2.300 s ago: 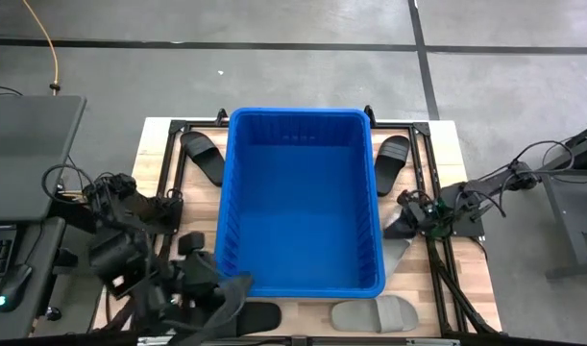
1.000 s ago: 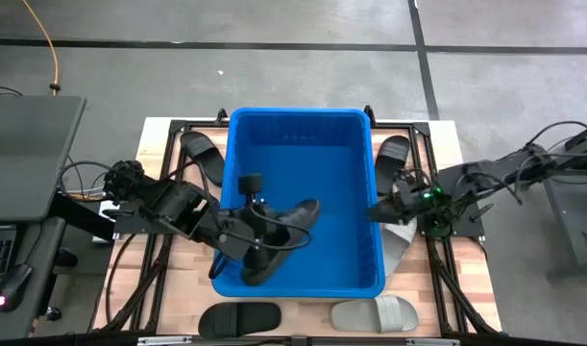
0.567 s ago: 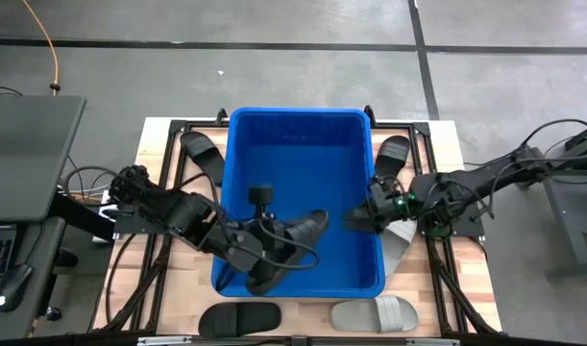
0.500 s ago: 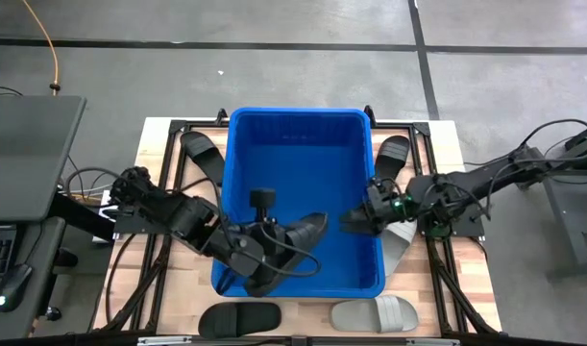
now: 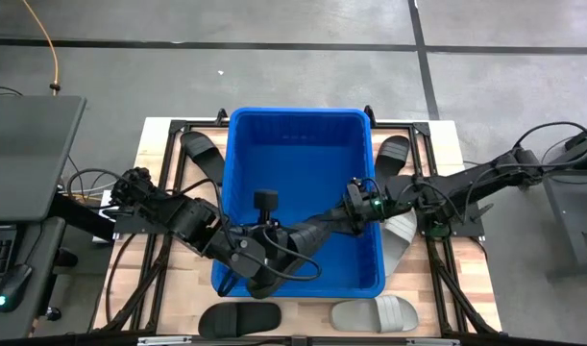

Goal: Pick and place slides into bin
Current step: Put the black slide into the blue bin

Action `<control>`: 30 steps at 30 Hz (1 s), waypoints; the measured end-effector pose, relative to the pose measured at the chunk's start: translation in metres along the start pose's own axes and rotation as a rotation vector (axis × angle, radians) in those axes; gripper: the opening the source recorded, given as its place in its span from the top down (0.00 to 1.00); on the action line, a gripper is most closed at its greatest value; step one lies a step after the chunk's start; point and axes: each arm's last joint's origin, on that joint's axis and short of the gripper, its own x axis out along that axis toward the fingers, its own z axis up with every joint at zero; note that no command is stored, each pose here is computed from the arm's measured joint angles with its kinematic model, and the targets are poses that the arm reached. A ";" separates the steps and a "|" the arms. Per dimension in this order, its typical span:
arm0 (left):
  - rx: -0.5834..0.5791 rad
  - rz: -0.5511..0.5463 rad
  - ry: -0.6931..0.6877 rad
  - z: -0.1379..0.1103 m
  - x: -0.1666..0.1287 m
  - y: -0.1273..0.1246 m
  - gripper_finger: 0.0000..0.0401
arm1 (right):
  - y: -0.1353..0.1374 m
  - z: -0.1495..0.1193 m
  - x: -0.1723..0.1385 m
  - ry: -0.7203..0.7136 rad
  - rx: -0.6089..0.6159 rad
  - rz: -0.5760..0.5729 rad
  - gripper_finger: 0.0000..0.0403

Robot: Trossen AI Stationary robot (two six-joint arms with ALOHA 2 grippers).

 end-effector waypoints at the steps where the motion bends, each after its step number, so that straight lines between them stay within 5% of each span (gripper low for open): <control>1: 0.001 0.000 0.002 0.000 0.000 0.000 1.00 | 0.000 0.000 0.001 0.005 0.001 -0.001 0.48; 7: 0.005 0.003 0.000 0.000 -0.001 0.000 1.00 | -0.002 0.001 0.002 0.013 -0.038 -0.008 0.94; 16: -0.016 0.004 0.038 -0.004 -0.001 0.001 0.96 | -0.002 0.002 -0.001 -0.064 -0.102 -0.020 0.99; 30: -0.254 0.188 0.269 -0.039 -0.025 0.028 0.56 | 0.004 0.005 -0.057 -0.375 -0.211 -0.145 0.99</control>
